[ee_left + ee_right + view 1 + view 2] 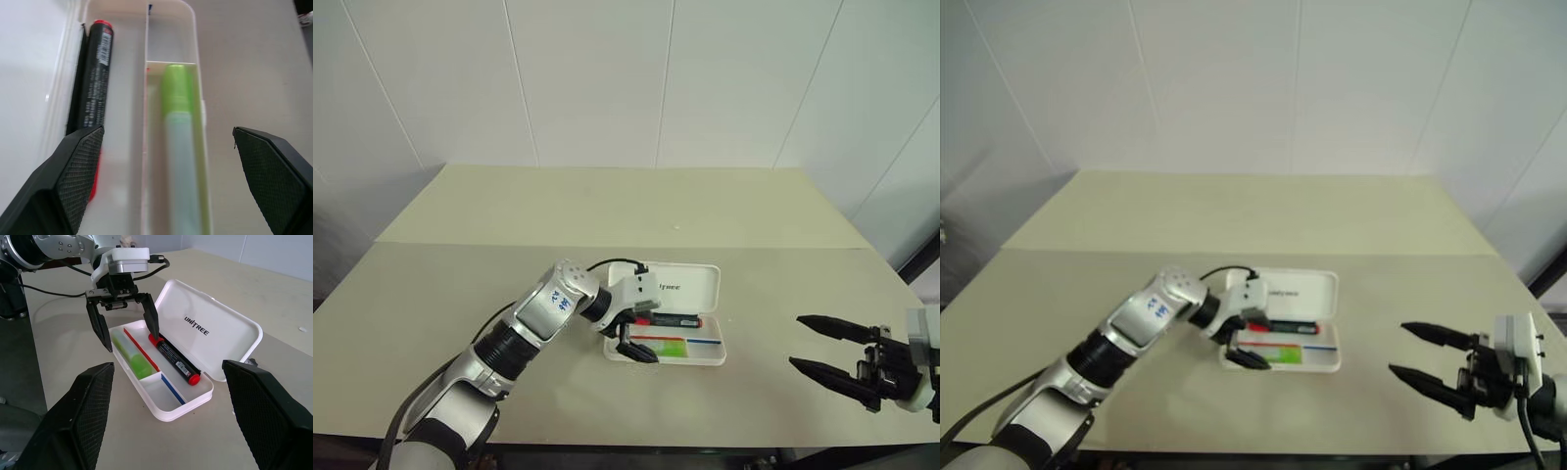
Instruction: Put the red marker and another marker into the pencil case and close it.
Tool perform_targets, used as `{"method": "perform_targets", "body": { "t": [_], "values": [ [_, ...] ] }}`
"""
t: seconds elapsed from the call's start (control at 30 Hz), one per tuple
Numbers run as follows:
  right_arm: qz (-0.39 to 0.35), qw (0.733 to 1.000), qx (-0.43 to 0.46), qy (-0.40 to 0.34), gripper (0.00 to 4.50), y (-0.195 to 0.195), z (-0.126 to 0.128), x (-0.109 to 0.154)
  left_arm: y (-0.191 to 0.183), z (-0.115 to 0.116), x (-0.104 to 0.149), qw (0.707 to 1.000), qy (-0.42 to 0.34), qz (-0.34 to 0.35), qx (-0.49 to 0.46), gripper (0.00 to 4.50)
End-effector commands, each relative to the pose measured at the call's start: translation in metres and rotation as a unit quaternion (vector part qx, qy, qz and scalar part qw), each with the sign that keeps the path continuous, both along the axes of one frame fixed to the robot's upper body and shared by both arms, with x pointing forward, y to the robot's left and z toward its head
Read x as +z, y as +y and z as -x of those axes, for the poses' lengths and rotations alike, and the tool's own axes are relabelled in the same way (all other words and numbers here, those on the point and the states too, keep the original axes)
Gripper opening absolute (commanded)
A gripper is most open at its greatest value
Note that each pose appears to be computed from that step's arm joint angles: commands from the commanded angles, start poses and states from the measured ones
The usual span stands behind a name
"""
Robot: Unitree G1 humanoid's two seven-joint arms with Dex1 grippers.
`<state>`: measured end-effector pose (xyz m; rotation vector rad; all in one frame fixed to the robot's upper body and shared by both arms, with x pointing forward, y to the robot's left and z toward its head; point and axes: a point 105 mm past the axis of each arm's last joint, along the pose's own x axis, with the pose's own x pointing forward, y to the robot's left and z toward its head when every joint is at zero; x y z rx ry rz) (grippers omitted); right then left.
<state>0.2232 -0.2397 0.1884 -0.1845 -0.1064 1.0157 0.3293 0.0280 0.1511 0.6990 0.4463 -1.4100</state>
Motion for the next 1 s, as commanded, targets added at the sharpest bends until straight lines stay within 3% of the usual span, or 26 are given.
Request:
{"method": "perform_targets", "body": {
  "t": [0.03,0.37,0.53,0.8,1.0],
  "values": [
    [0.002,1.0,-0.001,-0.019,4.5,0.0,-0.001,0.005,0.003,-0.009,0.001,1.0,-0.027,-0.003,0.015,4.49],
    [0.0,1.0,-0.001,-0.019,4.5,0.0,-0.001,0.005,0.006,-0.015,0.002,0.999,-0.05,-0.007,0.019,4.49],
    [-0.001,1.0,-0.005,-0.02,4.5,-0.002,0.001,0.005,0.005,0.0,0.025,0.998,-0.064,0.028,-0.006,4.49],
    [0.003,1.0,-0.013,-0.021,4.5,-0.007,-0.001,0.005,0.019,0.03,0.038,0.997,-0.039,0.056,-0.021,4.49],
    [0.021,0.996,-0.061,-0.054,4.5,-0.017,-0.029,0.006,0.03,0.039,0.061,0.987,-0.034,0.158,-0.026,4.49]
  ]
}}
